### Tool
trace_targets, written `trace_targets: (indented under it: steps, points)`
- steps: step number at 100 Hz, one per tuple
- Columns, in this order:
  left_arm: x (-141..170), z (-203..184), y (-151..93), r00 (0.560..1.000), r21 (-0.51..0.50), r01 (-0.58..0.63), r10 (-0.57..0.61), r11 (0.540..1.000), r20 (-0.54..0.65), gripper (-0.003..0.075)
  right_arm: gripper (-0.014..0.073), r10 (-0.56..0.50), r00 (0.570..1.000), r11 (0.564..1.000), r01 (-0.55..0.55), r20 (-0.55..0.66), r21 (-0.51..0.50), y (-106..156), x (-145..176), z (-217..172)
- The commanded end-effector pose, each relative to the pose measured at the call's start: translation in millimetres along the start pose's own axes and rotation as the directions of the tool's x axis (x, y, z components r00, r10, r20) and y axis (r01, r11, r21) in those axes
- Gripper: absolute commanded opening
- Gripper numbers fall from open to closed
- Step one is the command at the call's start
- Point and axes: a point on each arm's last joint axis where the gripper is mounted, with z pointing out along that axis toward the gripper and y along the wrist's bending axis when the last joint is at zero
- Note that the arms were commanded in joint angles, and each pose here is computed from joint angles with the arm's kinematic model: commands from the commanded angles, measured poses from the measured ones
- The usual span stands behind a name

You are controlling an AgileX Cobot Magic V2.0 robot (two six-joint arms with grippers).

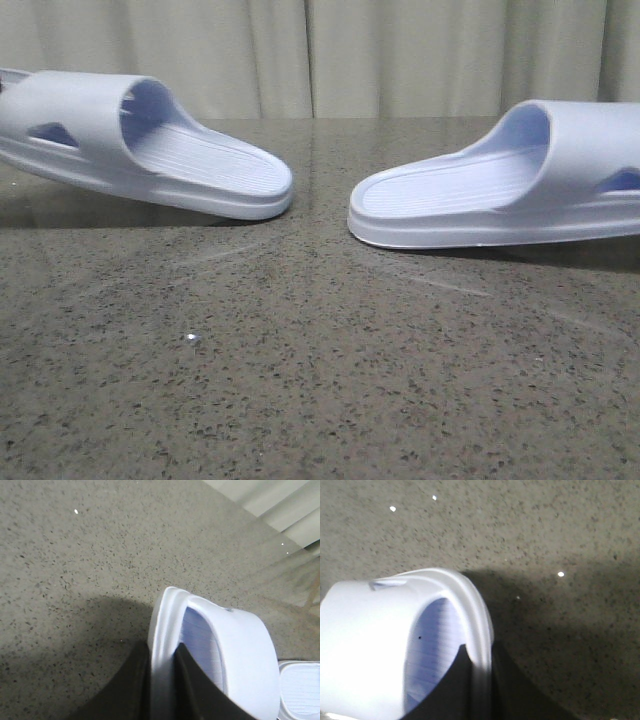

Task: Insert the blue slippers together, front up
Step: 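Lift both slippers and raise the right-held slipper above the other, then slide the right-held slipper over the left-held slipper, nesting them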

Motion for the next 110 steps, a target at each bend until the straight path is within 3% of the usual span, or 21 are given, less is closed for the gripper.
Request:
trace_targets:
  steps: [1,27,76,110]
  points:
    - [-10,-21,-20,0.998,0.079,-0.013,0.008,0.997,0.064,0.0015,-0.0102,-0.016,0.991,0.999,0.022,0.136,-0.042,12,-12,-17]
    - [-6,-40,-18,0.997,0.168,0.066,-0.072,0.984,0.029,0.0015,-0.0102,0.018,0.976,0.962,0.043,0.219,-0.271,35,-17,-26]
    - [2,-39,-13,0.996,0.157,0.088,-0.090,0.984,0.005,0.0015,-0.0102,0.034,0.975,0.911,0.060,0.219,-0.409,43,-21,-21]
    - [4,-20,-21,0.984,0.349,0.180,-0.167,0.920,-0.067,0.0015,-0.0102,0.084,0.990,0.825,-0.005,0.113,-0.566,31,-28,22]
